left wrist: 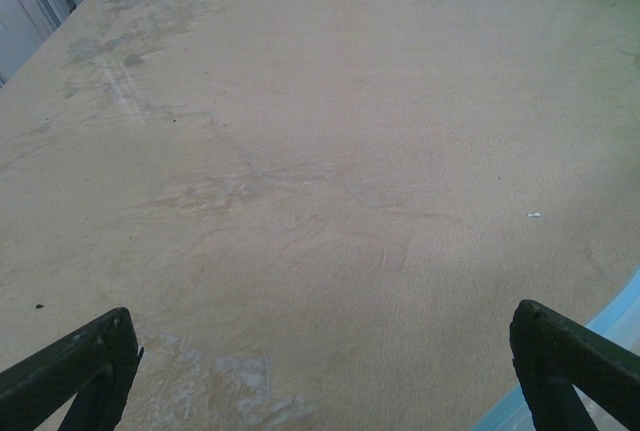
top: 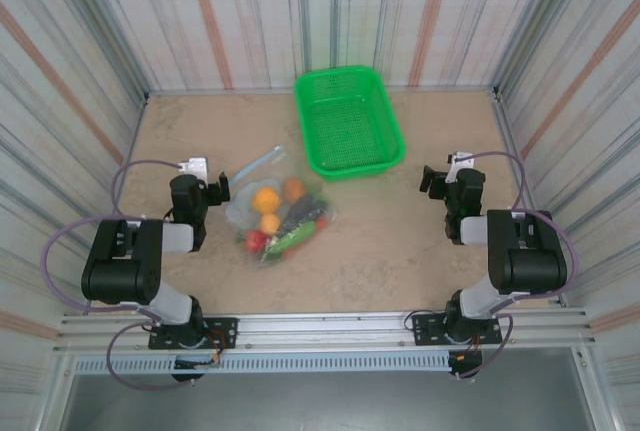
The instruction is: Place the food in the zip-top bag and seal the zipper
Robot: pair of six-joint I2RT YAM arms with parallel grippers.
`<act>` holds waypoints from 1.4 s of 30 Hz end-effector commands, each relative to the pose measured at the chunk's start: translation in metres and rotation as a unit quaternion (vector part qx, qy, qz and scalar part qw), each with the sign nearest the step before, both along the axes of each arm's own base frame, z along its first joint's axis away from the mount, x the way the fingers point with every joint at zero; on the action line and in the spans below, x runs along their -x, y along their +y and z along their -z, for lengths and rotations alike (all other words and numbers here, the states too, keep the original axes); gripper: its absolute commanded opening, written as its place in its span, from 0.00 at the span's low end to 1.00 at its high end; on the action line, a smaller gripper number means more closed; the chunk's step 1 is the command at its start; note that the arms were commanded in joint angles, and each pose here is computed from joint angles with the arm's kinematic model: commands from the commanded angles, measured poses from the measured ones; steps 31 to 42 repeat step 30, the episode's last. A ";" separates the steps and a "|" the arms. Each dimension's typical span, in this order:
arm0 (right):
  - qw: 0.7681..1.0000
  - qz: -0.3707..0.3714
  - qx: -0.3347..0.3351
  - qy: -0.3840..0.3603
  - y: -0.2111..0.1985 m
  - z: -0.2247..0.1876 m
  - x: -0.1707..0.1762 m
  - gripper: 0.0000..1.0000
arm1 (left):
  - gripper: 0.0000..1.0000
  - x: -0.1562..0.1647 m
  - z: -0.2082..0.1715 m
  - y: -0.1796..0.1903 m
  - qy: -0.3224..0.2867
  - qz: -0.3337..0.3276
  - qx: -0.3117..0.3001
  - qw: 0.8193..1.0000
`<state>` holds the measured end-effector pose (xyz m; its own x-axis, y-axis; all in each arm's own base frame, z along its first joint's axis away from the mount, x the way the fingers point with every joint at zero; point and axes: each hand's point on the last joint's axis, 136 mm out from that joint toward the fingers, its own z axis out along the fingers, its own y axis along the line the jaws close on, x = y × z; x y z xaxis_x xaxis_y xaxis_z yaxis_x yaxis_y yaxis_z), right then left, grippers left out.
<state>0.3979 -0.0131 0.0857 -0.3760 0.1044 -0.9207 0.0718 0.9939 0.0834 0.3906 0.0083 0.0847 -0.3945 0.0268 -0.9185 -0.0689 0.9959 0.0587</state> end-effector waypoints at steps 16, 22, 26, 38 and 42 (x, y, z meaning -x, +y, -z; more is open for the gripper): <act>1.000 0.011 0.024 0.003 -0.002 0.003 0.005 0.99 | 0.99 -0.003 -0.008 -0.005 -0.011 0.008 -0.015 1.000; 1.000 0.011 0.024 0.003 -0.002 0.003 0.005 0.99 | 0.99 -0.003 -0.008 -0.005 -0.010 0.008 -0.015 1.000; 1.000 0.011 0.024 0.002 -0.002 0.003 0.005 0.99 | 0.99 -0.005 -0.006 -0.004 -0.005 0.011 -0.009 1.000; 1.000 0.011 0.025 0.003 -0.002 0.003 0.005 0.99 | 0.99 -0.003 -0.008 -0.007 -0.009 0.017 -0.009 1.000; 1.000 0.011 0.025 0.003 -0.002 0.003 0.005 0.99 | 0.99 -0.003 -0.008 -0.007 -0.009 0.017 -0.009 1.000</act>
